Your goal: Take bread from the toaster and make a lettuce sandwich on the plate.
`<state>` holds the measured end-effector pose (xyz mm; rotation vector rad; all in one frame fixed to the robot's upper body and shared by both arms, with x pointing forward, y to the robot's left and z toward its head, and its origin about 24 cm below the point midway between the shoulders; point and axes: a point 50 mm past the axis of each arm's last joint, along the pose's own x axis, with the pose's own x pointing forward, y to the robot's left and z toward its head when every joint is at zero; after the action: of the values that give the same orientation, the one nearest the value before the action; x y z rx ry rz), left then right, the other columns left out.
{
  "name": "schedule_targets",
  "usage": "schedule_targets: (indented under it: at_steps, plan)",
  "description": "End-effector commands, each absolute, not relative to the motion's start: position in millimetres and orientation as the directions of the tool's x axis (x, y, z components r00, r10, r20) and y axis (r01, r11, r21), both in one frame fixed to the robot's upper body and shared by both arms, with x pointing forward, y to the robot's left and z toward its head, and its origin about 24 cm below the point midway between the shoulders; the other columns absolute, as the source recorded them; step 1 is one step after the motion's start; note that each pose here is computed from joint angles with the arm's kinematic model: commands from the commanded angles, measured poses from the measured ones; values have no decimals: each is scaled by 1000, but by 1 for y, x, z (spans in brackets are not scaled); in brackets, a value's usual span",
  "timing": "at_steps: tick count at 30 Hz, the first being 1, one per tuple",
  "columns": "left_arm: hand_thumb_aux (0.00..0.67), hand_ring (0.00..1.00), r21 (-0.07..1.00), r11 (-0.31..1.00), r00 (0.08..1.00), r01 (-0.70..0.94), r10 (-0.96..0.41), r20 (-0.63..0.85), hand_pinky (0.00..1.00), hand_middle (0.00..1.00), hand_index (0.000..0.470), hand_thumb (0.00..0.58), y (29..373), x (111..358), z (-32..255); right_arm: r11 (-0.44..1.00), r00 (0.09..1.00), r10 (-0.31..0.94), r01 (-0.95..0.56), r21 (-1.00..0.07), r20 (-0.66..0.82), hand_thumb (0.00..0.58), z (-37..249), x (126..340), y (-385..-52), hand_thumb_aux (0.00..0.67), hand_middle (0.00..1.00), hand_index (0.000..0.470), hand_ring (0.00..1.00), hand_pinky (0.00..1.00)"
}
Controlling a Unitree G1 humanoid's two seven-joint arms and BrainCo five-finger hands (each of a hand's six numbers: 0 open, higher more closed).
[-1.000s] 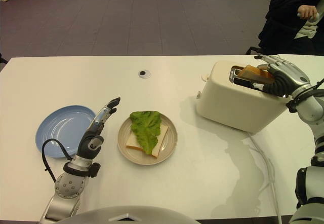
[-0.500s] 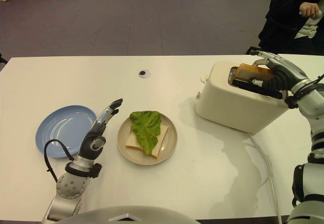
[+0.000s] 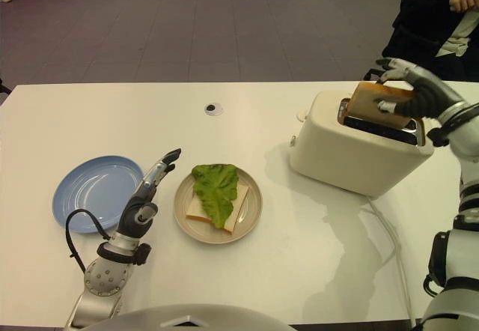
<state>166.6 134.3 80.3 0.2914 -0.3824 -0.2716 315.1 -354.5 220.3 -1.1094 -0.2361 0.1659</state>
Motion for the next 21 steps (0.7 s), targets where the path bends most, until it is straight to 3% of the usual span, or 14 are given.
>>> schedule_targets:
  at_steps: [1, 3, 6, 11, 17, 21]
  plan:
    - [0, 0, 334, 921, 898, 201, -310, 313, 0, 0, 0, 0, 133, 165, 79, 577, 912, 317, 33, -816, 261, 580, 281, 309, -354, 670, 0, 470, 0, 0]
    - [0, 0, 334, 922, 898, 197, -306, 315, 0, 0, 0, 0, 133, 165, 79, 632, 873, 388, -19, -775, 295, 580, 300, 304, -349, 670, 0, 470, 0, 0]
    - [0, 0, 333, 923, 899, 190, -300, 320, 0, 0, 0, 0, 133, 166, 79, 679, 800, 538, -223, -700, 267, 580, 300, 300, -328, 670, 0, 470, 0, 0]
    - [0, 0, 340, 922, 895, 182, -299, 330, 0, 0, 0, 0, 133, 169, 80, 603, 623, 767, -620, -503, 152, 580, 260, 294, -258, 670, 0, 470, 0, 0]
    - [0, 0, 356, 916, 888, 187, -312, 338, 0, 0, 0, 0, 132, 171, 81, 510, 530, 845, -753, -416, 76, 580, 199, 287, -183, 670, 0, 470, 0, 0]
    - [0, 0, 361, 911, 881, 198, -327, 341, 0, 0, 0, 0, 130, 171, 83, 433, 481, 874, -834, -341, -67, 580, 161, 282, -160, 670, 0, 470, 0, 0]
